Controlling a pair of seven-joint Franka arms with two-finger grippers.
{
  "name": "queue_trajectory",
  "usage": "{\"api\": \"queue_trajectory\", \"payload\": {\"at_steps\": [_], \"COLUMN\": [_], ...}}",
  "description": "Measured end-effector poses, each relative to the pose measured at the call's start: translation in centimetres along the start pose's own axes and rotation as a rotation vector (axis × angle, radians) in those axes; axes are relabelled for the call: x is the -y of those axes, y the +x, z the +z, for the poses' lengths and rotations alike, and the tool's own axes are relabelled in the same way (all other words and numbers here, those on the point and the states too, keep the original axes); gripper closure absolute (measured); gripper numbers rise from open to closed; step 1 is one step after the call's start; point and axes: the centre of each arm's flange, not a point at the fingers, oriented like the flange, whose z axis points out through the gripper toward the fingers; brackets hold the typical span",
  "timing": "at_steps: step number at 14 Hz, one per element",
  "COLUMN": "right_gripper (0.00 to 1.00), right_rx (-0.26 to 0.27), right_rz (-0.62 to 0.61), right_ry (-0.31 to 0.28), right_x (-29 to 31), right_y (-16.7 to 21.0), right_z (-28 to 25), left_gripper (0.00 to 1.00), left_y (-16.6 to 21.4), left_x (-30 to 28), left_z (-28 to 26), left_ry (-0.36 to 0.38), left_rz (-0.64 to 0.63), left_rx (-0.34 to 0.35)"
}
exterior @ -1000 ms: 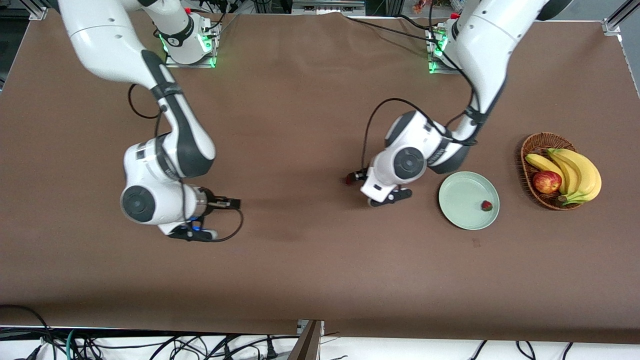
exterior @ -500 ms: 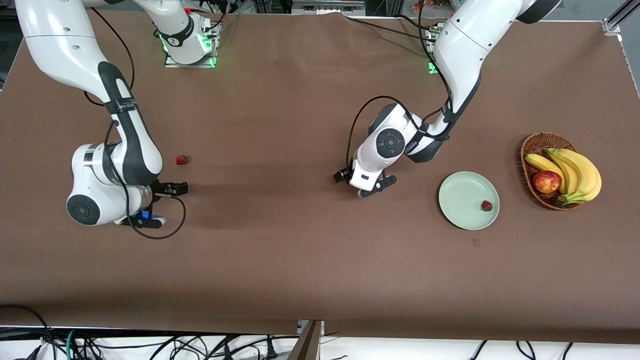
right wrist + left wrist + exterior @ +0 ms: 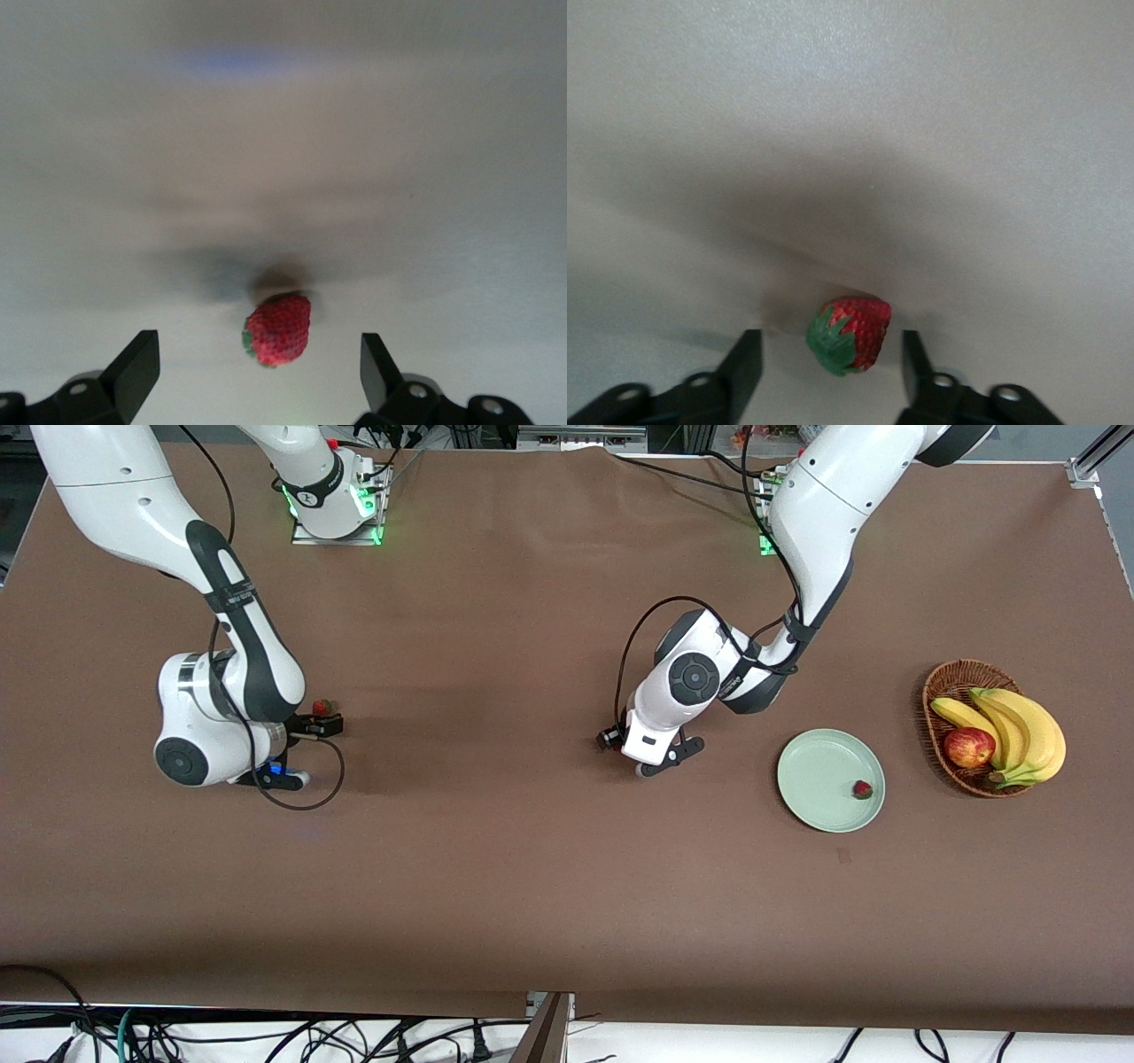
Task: Collect all strawberries into plate
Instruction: 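Grasp the mid-table strawberry with the left gripper while the right reaches another, then release the strawberry onto the plate while the right gripper grasps the last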
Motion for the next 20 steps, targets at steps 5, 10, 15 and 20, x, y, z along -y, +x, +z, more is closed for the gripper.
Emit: {"api": "queue_trajectory", "payload": {"at_steps": [5, 10, 15, 20], "right_gripper": [0.05, 0.51, 0.69, 0.69], "right_rx": [0.035, 0.021, -0.015, -0.148], "right_rz": [0.014, 0.017, 0.018, 0.005], "right_ry": [-0.006, -0.003, 0.002, 0.031], "right_x": [-1.0, -1.2, -1.1, 2.0], "right_y": [-1.2, -1.3, -1.0, 0.6], "right_z": [3.3, 2.7, 2.2, -2.3], "left_gripper": [0.67, 0.67, 0.67, 0.67], "left_y": [-0.1, 0.3, 5.5, 14.3], "left_x": [-0.1, 0.0, 3.0, 10.8], "left_z": [-0.1, -0.2, -4.5, -11.0], "left_ry": [-0.006, -0.008, 0.093, 0.127], "left_rz": [0.002, -0.003, 0.151, 0.41], "left_rx": [-0.004, -0.008, -0.001, 0.051]}}
